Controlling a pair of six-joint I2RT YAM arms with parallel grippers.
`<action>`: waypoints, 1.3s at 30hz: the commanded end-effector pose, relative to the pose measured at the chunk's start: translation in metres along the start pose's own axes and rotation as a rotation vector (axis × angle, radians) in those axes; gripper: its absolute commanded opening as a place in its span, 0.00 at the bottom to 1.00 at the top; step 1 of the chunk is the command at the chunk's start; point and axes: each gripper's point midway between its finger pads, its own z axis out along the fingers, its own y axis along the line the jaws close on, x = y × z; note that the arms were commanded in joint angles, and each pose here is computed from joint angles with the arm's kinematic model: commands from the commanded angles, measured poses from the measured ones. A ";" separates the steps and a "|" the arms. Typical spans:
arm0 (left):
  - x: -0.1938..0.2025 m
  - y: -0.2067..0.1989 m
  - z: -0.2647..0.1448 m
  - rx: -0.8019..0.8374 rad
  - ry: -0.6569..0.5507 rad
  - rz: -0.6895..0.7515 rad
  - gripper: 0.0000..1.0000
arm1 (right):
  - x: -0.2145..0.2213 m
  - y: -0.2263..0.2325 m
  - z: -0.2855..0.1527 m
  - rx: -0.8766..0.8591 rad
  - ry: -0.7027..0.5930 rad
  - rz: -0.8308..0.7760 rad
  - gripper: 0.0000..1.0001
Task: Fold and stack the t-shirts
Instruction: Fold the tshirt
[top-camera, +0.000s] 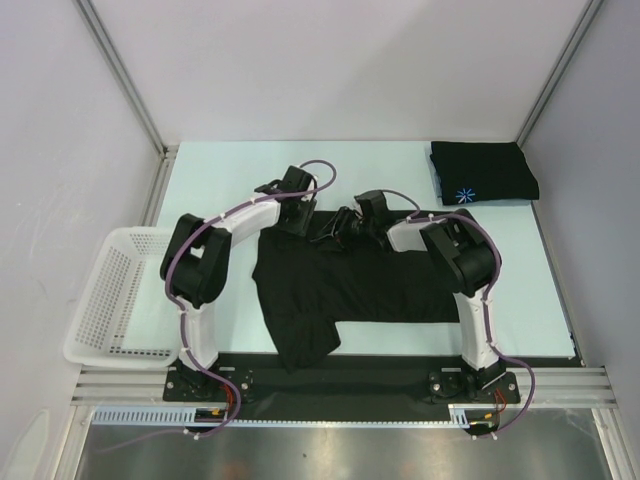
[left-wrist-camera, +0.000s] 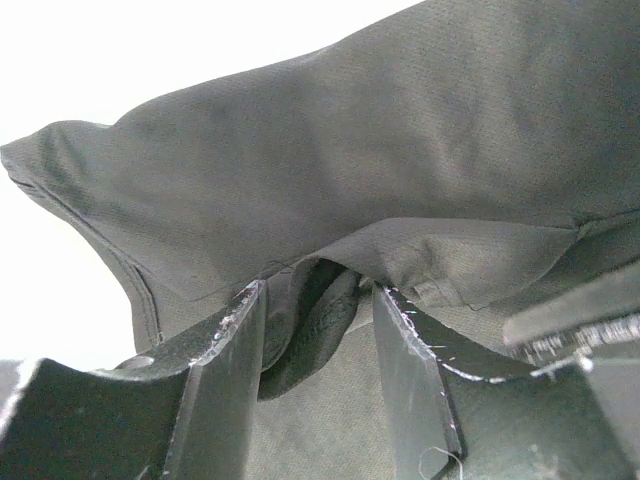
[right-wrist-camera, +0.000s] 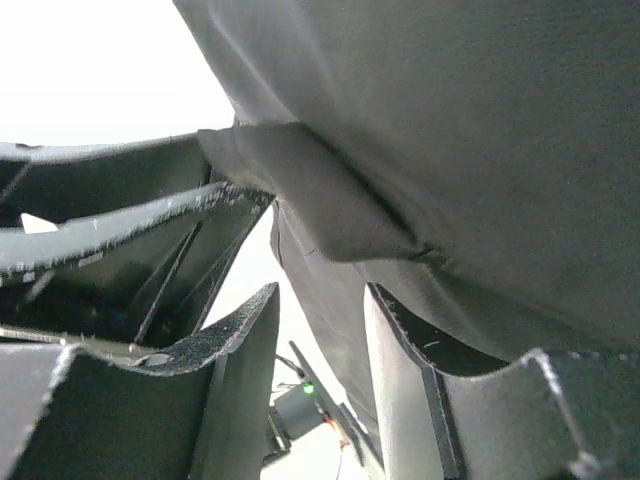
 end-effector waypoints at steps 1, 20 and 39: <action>-0.005 -0.001 -0.004 0.038 -0.018 0.003 0.51 | -0.014 0.021 0.008 -0.061 -0.050 0.028 0.45; 0.005 0.021 -0.016 0.033 -0.020 -0.061 0.52 | -0.019 0.014 0.031 0.064 -0.203 0.083 0.31; 0.011 0.021 -0.026 0.057 -0.030 -0.066 0.28 | -0.022 0.019 0.025 0.094 -0.214 0.051 0.06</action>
